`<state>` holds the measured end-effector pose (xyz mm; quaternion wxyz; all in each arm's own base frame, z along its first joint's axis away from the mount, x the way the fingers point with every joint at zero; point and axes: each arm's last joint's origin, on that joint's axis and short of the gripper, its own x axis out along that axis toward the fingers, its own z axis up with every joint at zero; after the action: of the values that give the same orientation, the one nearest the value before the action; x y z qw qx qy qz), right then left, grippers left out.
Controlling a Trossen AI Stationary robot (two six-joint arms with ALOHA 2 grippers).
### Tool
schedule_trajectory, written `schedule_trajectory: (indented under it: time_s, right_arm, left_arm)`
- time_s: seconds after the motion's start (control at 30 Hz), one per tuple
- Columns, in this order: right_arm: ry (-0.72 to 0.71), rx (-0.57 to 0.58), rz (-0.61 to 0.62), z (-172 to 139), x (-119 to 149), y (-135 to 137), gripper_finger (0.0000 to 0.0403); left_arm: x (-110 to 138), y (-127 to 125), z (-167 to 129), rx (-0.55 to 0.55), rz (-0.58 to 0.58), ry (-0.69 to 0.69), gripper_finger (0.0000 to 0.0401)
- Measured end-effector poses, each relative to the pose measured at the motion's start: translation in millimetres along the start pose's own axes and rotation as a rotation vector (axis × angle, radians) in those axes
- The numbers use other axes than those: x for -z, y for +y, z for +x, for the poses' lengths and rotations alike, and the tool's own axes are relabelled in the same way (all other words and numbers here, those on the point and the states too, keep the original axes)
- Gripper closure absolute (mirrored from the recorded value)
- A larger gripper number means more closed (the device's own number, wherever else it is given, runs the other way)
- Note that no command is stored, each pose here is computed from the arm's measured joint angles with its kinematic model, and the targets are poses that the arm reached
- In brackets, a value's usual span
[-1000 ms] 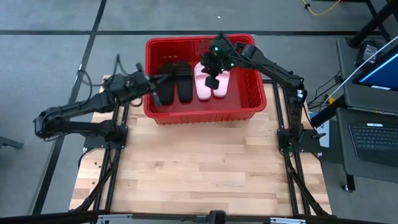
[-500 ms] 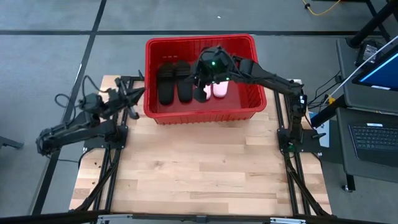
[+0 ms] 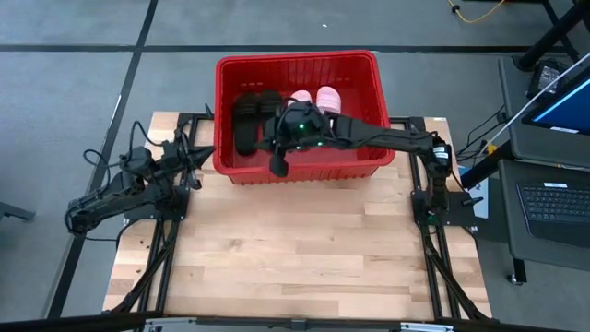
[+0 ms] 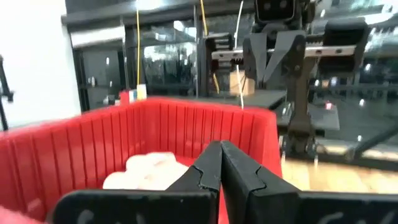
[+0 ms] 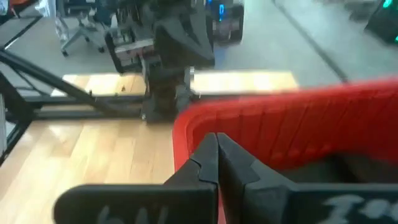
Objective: Pick and place slides into bin
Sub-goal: Return to Home Position
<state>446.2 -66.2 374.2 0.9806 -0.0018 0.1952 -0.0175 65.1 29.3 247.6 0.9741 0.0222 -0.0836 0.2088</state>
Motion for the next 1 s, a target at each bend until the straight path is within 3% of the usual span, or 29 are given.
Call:
schedule_trajectory:
  time_s: [0.1,0.3,0.47,0.63,0.83,1.0]
  right_arm:
    - [0.0,-0.013,0.031,2.4,11.0,-0.5,0.04]
    - [-0.047,-0.009,-0.001,-33.1,1.7,1.3,0.0399]
    - [-0.051,-0.002,-0.006,-60.6,7.3,2.4,0.0398]
    - [-0.07,0.074,-0.002,-88.5,24.4,4.2,0.0398]
    - [-0.22,0.084,0.012,-130.9,41.0,10.2,0.0397]
    - [-0.234,0.081,0.039,-159.5,66.8,15.4,0.0397]
  left_arm:
    - [3.7,0.0,0.5,-0.001,0.017,0.02,0.0399]
    - [22.4,-0.4,6.5,0.005,0.037,-0.075,0.04]
    - [36.6,-0.8,9.3,0.015,0.032,-0.059,0.04]
    - [43.0,-1.1,10.5,0.023,0.032,-0.082,0.04]
    - [50.0,-1.1,11.4,0.021,0.041,-0.058,0.0399]
    - [50.7,-1.2,11.5,0.023,0.033,-0.054,0.0399]
